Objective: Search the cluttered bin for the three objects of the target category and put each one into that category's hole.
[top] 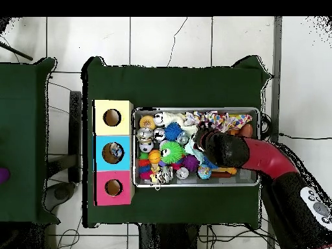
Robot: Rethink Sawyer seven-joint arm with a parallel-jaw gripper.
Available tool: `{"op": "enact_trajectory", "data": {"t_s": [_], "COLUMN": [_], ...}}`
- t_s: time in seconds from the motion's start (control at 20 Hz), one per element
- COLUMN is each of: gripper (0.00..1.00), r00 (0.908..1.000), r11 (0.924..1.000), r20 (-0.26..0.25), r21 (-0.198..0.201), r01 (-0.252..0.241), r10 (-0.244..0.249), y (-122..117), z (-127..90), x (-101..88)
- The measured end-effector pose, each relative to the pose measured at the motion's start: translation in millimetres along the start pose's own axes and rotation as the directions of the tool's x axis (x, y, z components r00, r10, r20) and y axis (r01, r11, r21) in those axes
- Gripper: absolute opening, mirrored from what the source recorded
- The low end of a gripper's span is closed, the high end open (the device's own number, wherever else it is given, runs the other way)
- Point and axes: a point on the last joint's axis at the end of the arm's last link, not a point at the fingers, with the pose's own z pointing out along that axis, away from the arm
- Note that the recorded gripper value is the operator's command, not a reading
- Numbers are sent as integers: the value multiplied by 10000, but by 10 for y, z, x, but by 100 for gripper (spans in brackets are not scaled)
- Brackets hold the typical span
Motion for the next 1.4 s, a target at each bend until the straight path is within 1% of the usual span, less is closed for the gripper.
{"op": "enact_trajectory", "data": {"t_s": [0.35, 0.75, 0.85, 1.0, 1.4], "gripper": [100, 100, 100, 100, 100], "r00": [9996, 9988, 9977, 9968, 9939], "r11": [9998, 9993, 9990, 9988, 9983], "r20": [-270, -491, -668, -789, -1014], "r21": [-206, -360, -439, -469, -448], "r01": [-71, -38, 30, 118, 384], "r10": [65, 20, -60, -154, -428], "y": [90, 153, 178, 179, 134], "z": [50, 86, 111, 127, 155], "x": [69, 71, 52, 17, -111]}}
